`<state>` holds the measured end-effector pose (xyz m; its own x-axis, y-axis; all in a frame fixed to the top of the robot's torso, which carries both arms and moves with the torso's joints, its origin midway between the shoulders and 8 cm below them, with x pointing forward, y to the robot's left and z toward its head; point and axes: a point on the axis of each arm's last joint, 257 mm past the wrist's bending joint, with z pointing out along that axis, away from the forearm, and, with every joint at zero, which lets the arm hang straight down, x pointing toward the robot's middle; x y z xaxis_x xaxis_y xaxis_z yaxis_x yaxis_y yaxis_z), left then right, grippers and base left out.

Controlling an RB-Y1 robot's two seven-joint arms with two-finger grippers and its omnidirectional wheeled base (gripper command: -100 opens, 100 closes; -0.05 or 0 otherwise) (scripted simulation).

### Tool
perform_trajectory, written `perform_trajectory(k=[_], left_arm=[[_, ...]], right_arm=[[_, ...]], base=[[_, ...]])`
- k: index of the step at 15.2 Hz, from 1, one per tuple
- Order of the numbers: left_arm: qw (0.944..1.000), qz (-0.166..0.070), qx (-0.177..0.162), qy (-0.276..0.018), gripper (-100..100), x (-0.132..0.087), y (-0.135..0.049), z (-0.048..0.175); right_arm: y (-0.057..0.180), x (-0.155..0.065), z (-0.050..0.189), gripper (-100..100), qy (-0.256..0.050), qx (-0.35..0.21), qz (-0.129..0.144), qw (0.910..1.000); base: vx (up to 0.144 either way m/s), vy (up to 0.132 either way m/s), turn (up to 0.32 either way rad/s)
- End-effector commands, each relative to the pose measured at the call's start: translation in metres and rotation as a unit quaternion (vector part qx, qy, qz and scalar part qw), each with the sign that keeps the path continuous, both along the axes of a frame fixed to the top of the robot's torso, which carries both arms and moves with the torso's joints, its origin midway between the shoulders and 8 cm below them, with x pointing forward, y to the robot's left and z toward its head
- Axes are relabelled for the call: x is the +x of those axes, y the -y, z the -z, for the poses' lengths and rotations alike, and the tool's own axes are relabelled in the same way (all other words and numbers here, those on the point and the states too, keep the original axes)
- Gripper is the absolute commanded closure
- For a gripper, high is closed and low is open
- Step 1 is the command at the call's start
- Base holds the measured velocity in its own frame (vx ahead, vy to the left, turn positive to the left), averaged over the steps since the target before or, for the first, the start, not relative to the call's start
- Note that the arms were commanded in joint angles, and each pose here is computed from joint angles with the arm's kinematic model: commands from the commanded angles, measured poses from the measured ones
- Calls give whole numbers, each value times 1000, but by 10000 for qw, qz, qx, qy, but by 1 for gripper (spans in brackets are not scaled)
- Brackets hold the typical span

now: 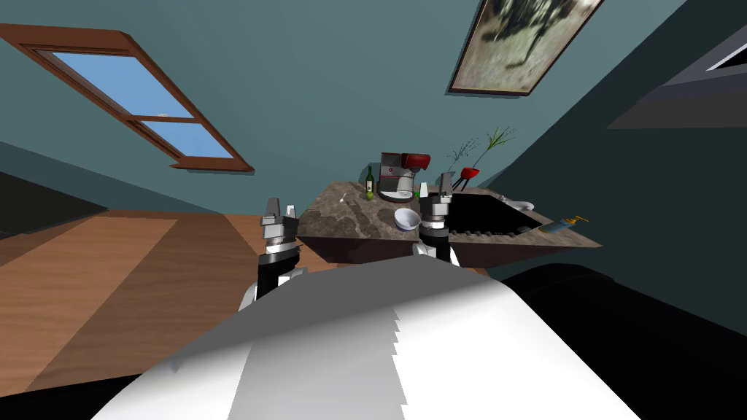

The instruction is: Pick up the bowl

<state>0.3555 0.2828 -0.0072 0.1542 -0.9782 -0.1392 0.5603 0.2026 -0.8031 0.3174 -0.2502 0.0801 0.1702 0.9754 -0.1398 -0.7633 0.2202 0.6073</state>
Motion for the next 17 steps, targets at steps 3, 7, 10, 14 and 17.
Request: perform_trajectory(k=[3, 7, 10, 14, 17], left_arm=[[10000, 0, 0, 0, 0, 0, 0, 0], [10000, 0, -1, 1, 0, 0, 0, 0], [10000, 0, -1, 1, 0, 0, 0, 0], [10000, 0, -1, 1, 0, 0, 0, 0], [10000, 1, -1, 1, 0, 0, 0, 0]], right_arm=[[-7, 4, 8, -100, -123, -360, -73, 9993], [-15, 13, 28, -100, -365, -961, -117, 9946], [-18, 16, 38, -100, -472, -1247, -142, 9910], [-20, 24, 60, -100, -701, -1832, -154, 9805], [-19, 28, 73, -100, -824, -2157, -154, 9728]], base=[[-17, 21, 1], [-40, 55, 2], [-42, 58, 4], [-37, 66, 10], [-42, 69, 10]])
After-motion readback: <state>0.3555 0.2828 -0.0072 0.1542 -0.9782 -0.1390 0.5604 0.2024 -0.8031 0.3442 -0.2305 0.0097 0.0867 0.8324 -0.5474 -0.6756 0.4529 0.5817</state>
